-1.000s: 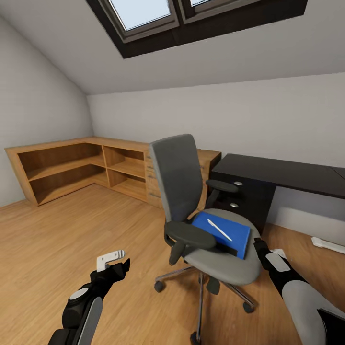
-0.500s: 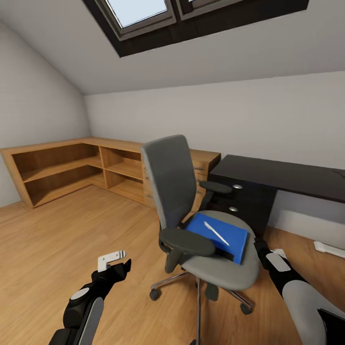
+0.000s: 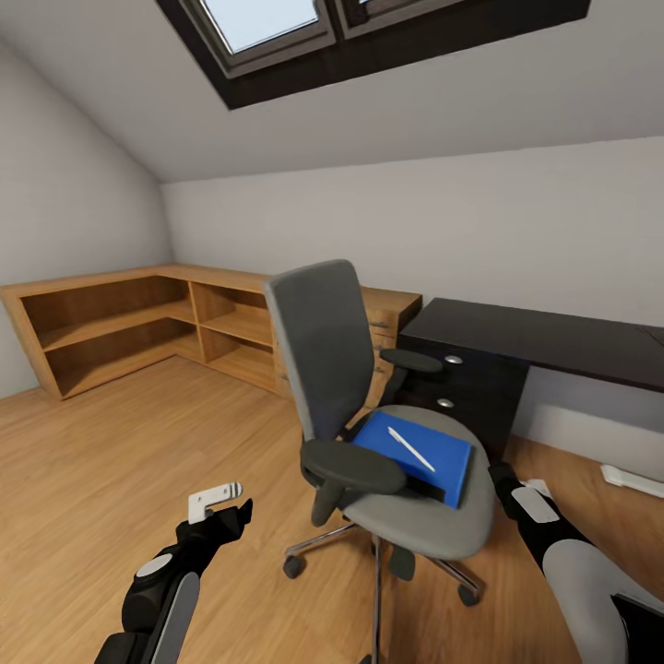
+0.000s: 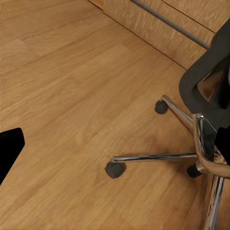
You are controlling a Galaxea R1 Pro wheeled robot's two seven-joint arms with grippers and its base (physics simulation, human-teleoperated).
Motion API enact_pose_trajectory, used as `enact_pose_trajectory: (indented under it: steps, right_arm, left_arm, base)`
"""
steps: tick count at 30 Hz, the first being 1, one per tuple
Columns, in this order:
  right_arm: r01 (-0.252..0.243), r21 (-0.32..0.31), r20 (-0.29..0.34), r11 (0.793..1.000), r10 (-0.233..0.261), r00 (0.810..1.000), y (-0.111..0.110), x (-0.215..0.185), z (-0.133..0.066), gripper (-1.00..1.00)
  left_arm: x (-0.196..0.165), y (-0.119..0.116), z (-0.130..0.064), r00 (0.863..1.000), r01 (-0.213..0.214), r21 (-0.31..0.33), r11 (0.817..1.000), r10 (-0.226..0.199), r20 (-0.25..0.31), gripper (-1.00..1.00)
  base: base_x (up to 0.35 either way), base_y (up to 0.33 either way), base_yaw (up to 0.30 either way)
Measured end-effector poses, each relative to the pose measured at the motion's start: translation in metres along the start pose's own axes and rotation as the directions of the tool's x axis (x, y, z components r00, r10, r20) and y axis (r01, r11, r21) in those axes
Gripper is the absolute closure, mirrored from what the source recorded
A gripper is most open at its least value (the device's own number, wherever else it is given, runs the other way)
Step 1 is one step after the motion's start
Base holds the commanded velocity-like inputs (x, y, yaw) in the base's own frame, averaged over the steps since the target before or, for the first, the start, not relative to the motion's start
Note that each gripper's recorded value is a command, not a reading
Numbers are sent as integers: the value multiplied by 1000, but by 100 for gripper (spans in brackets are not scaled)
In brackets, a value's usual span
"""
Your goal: In the bedroom, organize the workspace by keeping the computer under the desk, ensuring the monitor is on the desk, placing the keyboard on the desk next to the monitor, placing the mouse on the desk next to the keyboard, moving the folder from the swivel chair onto the desk next to the mouse, stacking the notebook on top of the folder with the pen on top of the notebook, and positioning the swivel chair next to the desk.
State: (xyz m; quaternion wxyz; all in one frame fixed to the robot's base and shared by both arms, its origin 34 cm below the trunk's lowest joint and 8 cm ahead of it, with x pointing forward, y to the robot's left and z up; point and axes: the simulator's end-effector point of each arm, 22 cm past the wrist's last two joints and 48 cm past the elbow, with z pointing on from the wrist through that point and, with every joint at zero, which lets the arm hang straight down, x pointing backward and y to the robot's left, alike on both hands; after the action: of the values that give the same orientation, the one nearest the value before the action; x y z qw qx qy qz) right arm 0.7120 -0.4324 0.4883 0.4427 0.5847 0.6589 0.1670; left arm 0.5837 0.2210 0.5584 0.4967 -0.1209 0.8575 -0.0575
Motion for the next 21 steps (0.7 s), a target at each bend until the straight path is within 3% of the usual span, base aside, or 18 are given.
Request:
enact_pose_trajectory:
  steps: [21]
  right_arm:
    - [-2,-17,5,1000,2,1000,9,-4,-5,-100]
  left_arm:
    - [-7,-2,-5,1000,0,6,1000,0,17,-100]
  base:
    - [0,0,203]
